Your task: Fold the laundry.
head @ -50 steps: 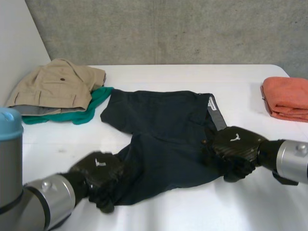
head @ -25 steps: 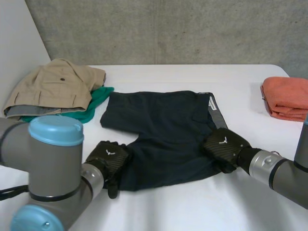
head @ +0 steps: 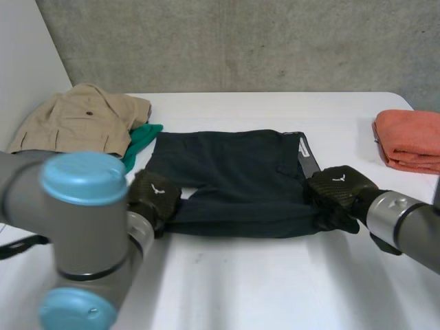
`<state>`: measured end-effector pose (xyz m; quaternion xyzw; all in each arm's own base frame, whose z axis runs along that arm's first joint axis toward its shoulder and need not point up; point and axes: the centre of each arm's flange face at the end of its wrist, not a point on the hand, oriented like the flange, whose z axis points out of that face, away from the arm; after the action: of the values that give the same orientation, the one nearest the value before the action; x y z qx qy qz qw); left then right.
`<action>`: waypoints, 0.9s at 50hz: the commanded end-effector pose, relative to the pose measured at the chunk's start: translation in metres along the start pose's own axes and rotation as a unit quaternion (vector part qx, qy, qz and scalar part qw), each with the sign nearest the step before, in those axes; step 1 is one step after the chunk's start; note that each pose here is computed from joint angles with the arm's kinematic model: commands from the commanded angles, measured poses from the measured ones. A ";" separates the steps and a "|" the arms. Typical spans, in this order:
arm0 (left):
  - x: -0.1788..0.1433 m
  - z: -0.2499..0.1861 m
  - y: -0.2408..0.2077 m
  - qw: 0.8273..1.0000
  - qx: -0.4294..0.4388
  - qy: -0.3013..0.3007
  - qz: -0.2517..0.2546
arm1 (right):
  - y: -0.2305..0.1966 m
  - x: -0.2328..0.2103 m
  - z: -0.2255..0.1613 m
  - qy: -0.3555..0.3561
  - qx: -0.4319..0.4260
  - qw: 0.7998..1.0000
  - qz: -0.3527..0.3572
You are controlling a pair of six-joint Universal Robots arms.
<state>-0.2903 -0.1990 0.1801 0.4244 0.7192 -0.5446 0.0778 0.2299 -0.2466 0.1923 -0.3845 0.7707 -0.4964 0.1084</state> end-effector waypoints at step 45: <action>-0.187 0.038 -0.156 0.934 0.284 -0.183 -0.112 | -0.181 0.056 0.035 0.209 0.370 0.903 -0.068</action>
<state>-0.2941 -0.3253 0.4500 0.2034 0.4643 -0.8618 0.0185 0.2917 -0.3424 0.3945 -0.2194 0.4431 -0.8685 0.0357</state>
